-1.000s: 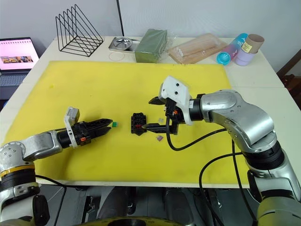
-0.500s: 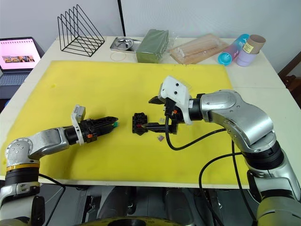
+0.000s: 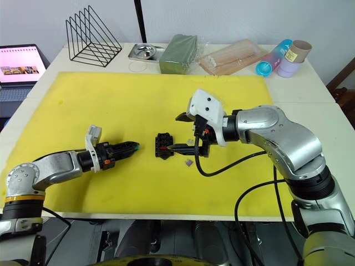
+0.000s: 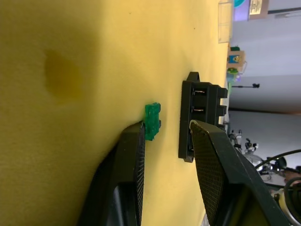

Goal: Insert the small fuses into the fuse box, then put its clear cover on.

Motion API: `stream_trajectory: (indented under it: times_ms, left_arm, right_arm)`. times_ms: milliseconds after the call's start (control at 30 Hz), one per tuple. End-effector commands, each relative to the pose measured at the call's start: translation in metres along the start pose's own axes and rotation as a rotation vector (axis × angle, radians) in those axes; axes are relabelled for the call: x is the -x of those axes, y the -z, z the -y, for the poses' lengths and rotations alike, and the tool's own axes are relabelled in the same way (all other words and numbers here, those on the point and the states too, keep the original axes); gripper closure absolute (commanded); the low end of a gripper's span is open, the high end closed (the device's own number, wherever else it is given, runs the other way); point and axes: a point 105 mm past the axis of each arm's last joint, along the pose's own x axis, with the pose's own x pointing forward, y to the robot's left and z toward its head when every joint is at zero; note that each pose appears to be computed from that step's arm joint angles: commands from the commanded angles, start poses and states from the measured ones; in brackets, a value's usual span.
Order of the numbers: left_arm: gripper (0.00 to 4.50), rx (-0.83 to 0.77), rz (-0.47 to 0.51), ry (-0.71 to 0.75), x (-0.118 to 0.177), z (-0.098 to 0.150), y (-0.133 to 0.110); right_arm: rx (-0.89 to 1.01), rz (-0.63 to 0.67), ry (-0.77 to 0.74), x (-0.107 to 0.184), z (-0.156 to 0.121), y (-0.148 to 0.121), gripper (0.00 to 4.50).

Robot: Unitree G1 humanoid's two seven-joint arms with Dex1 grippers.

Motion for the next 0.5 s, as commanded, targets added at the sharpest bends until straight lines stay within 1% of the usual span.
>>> stream_trajectory:
  times_ms: [33,100,333,367,500]
  left_arm:
    - [3.70,0.008,-0.021,-0.047,0.0004,-0.0104,0.0061]
    - [4.35,0.006,-0.021,-0.047,0.0006,-0.0102,0.0062]
    - [4.35,0.001,-0.014,-0.060,0.0020,-0.0121,0.0048]
    - [4.43,0.000,-0.012,-0.062,0.0024,-0.0125,0.0043]
    - [4.43,-0.007,-0.013,-0.059,0.0038,-0.0120,0.0034]
  right_arm:
    - [0.048,0.032,-0.002,0.0003,-0.0017,-0.0110,0.00]
    - [0.049,0.032,-0.003,0.0002,-0.0017,-0.0110,0.00]
    - [0.050,0.033,-0.002,-0.0002,-0.0009,-0.0107,0.00]
    - [0.049,0.033,-0.002,-0.0003,-0.0009,-0.0106,0.00]
    - [0.050,0.032,-0.002,-0.0007,-0.0010,-0.0102,0.00]
